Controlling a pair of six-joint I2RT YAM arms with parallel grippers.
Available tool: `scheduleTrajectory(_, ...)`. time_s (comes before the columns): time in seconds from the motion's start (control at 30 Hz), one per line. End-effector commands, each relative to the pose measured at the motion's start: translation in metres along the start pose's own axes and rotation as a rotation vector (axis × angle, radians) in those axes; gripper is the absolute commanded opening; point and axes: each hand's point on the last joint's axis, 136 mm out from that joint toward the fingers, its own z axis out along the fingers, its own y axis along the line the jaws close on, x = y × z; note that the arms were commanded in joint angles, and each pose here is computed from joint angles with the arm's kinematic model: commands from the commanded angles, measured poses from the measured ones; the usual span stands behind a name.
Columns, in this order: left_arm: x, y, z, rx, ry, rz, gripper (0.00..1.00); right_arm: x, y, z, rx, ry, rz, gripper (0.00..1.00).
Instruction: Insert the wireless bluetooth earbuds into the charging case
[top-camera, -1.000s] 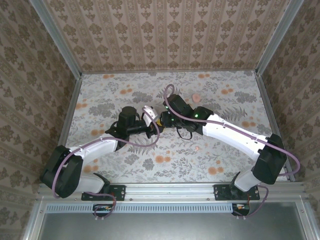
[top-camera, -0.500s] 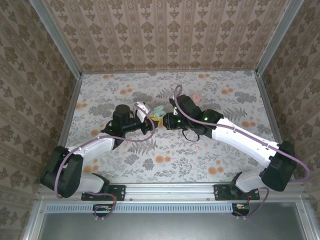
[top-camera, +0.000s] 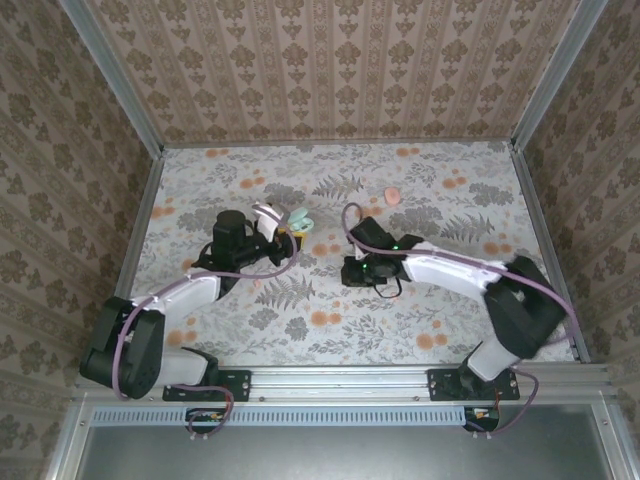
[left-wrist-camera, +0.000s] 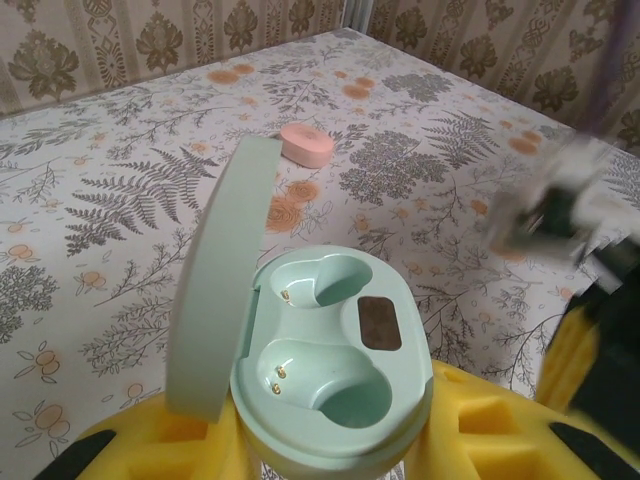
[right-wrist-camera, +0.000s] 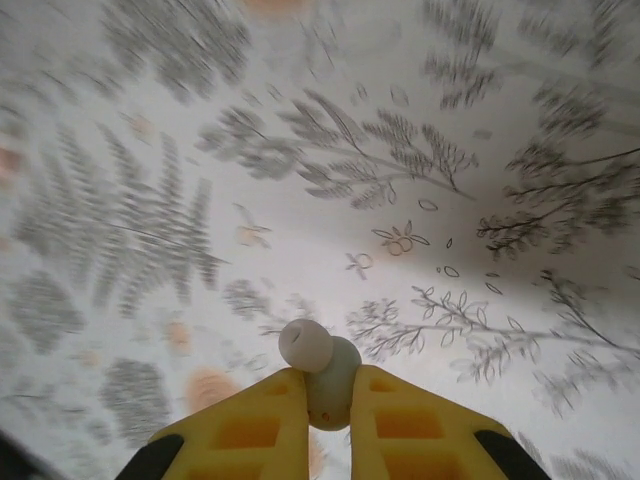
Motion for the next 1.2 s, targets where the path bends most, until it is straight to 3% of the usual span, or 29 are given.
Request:
scheduleTrajectory(0.0,0.001,-0.004,-0.006,-0.006,-0.009,-0.024,0.11,0.006,0.014,0.025,-0.084,0.095,-0.126,0.12)
scheduleTrajectory(0.3,0.006,-0.013,-0.016,-0.027,0.008,-0.003,0.11,0.002,-0.008,0.057,-0.015,0.257,-0.229,0.15)
scheduleTrajectory(0.53,0.005,-0.014,-0.021,-0.044,0.007,0.017,0.11,-0.018,-0.007,0.024,0.006,0.193,-0.222,0.35)
scheduleTrajectory(0.7,0.002,-0.014,-0.021,-0.042,0.004,0.024,0.11,-0.032,-0.005,-0.006,0.043,0.111,-0.173,0.39)
scheduleTrajectory(0.9,0.002,-0.014,-0.021,-0.043,0.005,0.026,0.11,-0.037,0.008,-0.019,0.005,0.010,-0.003,0.35)
scheduleTrajectory(1.17,0.004,-0.015,-0.020,-0.034,0.010,0.024,0.11,-0.037,0.027,0.003,0.032,-0.006,-0.007,0.22)
